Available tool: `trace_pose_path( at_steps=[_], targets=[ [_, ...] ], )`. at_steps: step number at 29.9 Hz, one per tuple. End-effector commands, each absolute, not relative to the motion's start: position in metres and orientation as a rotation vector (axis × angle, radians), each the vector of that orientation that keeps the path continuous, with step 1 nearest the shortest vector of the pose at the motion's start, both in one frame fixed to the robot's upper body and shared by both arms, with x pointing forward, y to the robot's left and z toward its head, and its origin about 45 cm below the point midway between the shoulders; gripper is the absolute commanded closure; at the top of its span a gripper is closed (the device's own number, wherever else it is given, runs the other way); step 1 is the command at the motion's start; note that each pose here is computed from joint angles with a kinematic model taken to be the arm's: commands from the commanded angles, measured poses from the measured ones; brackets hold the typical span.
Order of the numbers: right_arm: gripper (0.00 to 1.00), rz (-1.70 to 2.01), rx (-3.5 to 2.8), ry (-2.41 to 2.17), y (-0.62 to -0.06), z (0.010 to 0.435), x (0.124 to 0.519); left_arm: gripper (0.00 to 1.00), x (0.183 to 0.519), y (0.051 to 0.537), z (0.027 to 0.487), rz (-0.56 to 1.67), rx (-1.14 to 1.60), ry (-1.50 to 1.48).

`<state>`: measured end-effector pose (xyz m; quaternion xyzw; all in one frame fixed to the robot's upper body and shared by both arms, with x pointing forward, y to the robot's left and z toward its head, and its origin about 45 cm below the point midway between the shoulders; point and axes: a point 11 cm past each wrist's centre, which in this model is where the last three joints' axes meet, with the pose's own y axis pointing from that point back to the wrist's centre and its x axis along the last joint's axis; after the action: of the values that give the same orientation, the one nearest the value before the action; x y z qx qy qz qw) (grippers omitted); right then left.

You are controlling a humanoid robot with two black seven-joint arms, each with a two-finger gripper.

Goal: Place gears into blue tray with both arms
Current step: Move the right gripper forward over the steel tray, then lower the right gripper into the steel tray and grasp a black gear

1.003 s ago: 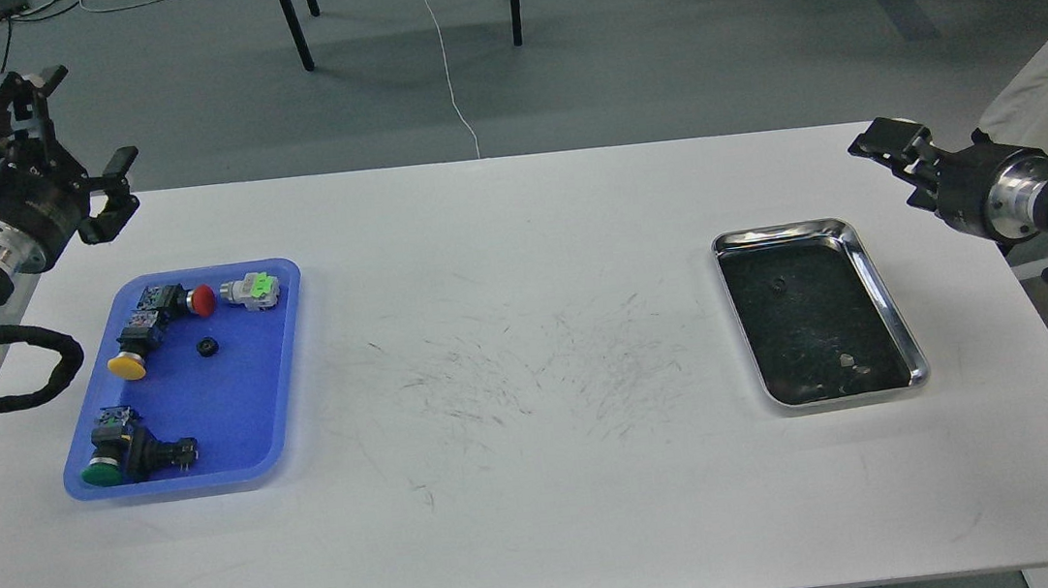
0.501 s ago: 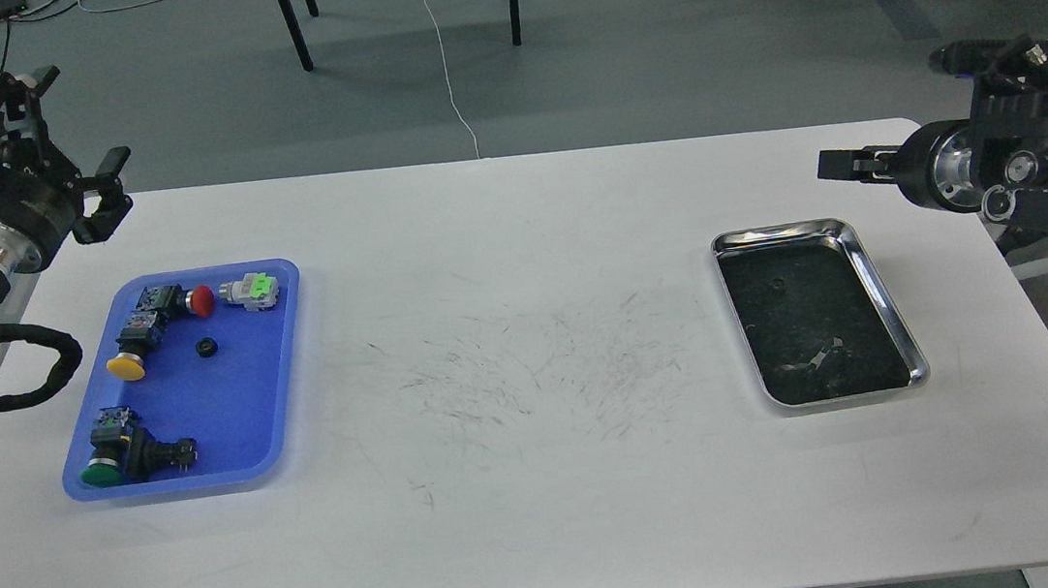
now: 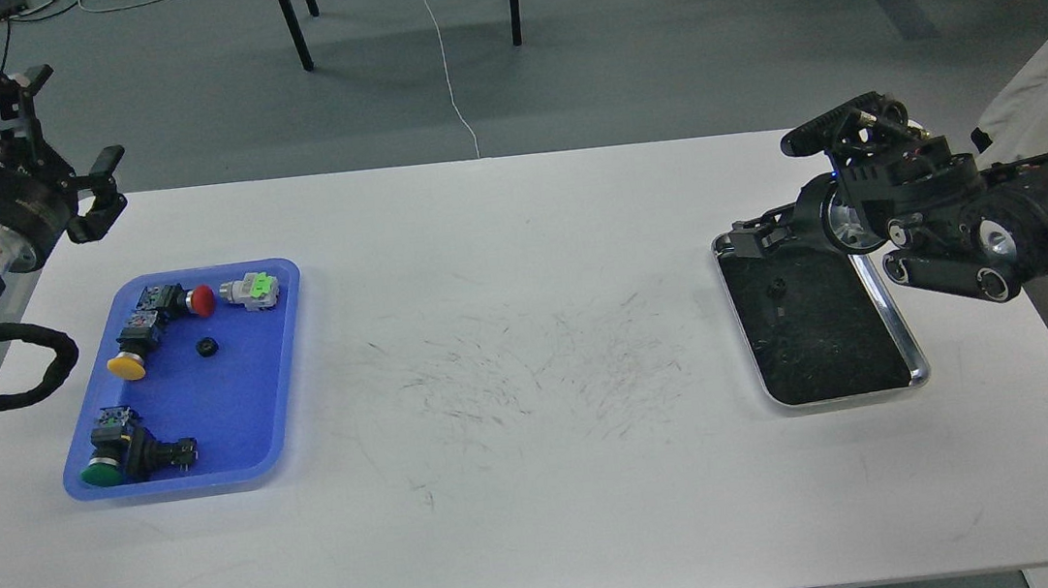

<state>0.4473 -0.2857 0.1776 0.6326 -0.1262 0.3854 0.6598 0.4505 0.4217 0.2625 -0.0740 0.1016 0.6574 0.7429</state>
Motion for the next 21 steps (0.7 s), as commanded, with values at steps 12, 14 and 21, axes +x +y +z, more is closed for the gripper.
trace_pose_path(
  at_steps=[12, 14, 21],
  targets=[
    [0.31, 0.844, 1.490, -0.188, -0.294, 0.145, 0.427, 0.02, 0.450, 0.426, 0.260, 1.455, -0.154, 0.222],
    [0.34, 0.843, 1.499, -0.184, -0.295, 0.144, 0.426, 0.02, 0.449, 0.428, 0.259, 1.460, -0.152, 0.223],
    [0.45, 0.842, 1.496, -0.174, -0.291, 0.130, 0.425, 0.02, 0.449, 0.429, 0.259, 1.462, -0.149, 0.223]
  ],
)
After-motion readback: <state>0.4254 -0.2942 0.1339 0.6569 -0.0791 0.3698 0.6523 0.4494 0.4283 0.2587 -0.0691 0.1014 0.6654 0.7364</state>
